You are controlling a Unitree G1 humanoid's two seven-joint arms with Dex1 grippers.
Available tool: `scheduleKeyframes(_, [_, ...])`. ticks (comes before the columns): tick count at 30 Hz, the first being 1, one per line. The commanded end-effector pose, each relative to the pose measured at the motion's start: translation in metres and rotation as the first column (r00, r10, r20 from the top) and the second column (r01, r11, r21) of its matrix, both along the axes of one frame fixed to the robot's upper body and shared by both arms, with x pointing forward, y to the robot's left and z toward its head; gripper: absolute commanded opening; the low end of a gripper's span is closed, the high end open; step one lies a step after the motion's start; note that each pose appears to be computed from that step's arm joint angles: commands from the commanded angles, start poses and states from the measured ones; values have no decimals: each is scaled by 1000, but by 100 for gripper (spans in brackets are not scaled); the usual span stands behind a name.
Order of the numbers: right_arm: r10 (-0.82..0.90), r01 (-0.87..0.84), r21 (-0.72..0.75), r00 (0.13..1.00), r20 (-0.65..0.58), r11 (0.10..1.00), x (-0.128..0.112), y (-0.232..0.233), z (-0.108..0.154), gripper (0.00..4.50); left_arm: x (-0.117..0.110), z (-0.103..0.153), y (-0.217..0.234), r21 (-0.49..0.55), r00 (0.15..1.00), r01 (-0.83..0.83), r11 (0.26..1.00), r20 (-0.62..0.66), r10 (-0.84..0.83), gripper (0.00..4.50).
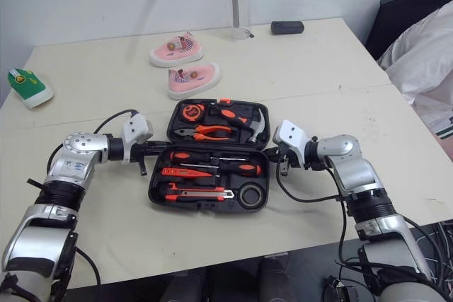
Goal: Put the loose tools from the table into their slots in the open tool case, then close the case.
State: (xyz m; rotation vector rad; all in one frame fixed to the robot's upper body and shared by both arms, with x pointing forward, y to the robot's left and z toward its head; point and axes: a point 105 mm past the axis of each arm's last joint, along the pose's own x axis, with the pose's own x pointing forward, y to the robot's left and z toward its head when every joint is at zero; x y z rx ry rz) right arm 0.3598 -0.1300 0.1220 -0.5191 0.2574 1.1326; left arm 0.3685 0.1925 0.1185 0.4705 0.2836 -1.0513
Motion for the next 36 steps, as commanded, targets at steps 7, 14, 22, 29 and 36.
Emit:
scheduleKeyframes(7, [181,-181,24,983,-6,983,-23,19,5,0,-49,-2,-27,-50,980,162,986,-113,-166,9])
scheduleKeyframes(14, [196,-196,13,980,-37,981,-33,12,-2,0,-68,-12,-23,-52,984,112,992,-131,-118,9])
scheduleKeyframes(22, [159,-160,-31,987,-38,987,-33,0,-7,0,-63,-19,-12,-29,993,28,999,-111,-31,9])
scheduleKeyframes(29, [72,-69,-99,997,29,993,-26,-24,2,0,-63,-6,10,6,997,-27,1000,-77,27,9])
scheduleKeyframes(36, [-62,67,-107,997,56,992,-35,-63,21,0,-73,32,38,-60,983,-181,982,-42,179,9])
